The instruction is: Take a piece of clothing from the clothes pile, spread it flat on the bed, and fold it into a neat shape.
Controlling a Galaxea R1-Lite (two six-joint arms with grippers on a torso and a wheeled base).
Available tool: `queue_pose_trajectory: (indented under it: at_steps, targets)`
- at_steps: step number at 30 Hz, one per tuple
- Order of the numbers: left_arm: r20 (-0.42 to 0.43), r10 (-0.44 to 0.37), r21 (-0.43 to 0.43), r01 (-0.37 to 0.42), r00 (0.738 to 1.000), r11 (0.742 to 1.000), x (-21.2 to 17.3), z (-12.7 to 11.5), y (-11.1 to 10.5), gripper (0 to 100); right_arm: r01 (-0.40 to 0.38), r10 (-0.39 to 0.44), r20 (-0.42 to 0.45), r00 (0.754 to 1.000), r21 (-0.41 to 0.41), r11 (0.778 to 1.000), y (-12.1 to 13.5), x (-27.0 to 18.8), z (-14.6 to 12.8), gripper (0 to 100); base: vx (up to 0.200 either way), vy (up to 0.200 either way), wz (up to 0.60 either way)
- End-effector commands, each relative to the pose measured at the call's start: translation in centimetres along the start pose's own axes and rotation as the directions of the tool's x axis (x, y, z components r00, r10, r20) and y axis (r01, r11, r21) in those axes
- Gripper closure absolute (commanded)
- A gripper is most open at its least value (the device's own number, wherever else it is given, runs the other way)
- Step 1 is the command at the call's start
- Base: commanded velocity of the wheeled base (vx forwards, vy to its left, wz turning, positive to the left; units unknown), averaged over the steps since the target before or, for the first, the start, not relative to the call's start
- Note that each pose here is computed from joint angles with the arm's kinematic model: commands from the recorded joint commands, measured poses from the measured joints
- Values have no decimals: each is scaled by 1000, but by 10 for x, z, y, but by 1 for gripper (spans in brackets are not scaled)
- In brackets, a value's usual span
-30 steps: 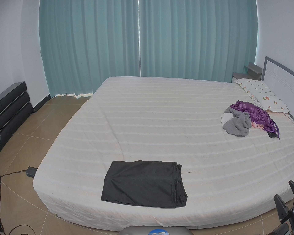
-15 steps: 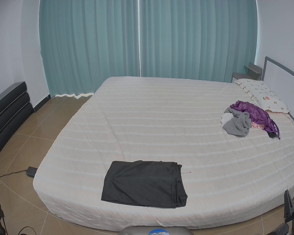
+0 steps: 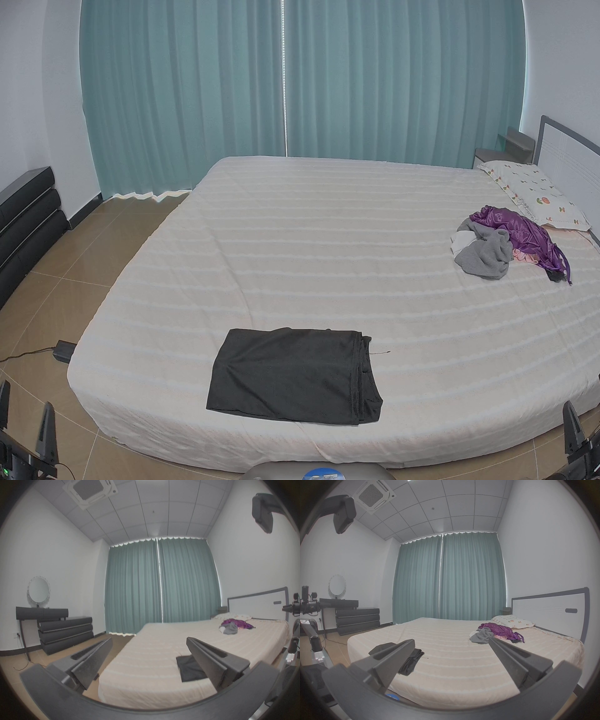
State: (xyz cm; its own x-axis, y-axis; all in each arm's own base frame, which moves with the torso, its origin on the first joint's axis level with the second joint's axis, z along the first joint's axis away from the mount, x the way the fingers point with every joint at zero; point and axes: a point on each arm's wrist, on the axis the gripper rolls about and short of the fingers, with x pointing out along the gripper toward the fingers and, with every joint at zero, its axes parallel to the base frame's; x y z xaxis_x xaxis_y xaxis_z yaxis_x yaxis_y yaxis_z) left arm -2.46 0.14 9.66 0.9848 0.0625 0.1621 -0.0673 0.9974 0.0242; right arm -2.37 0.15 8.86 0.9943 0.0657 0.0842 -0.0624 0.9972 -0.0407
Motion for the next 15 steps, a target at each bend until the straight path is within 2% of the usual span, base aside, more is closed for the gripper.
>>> queue_pose_trajectory:
  at_steps: [1, 2, 3, 11, 15]
  targets:
    - [-95, -24, -2, 24, 995, 1000, -1, -14, -1, 0, 19, -19, -25, 1000, 17, 1000, 0, 0, -7, 0, 0, 0, 0]
    - [-98, -26, -5, 25, 995, 1000, -1, -15, -1, 0, 32, -32, -44, 999, 9, 999, 0, 0, -9, 0, 0, 0, 0]
    - [-96, -33, -21, 32, 995, 999, -1, -14, -1, 0, 75, -73, -116, 991, 5, 997, -1, -1, -14, 0, 0, 0, 0]
    - [-98, -49, -32, 46, 994, 998, -1, -15, -2, 0, 90, -87, -110, 990, 19, 996, -1, -1, -13, 0, 0, 0, 0]
    - [-95, -166, -75, 159, 981, 984, -1, -15, -4, 0, 87, -84, -110, 990, 16, 996, -1, -1, -13, 0, 0, 0, 0]
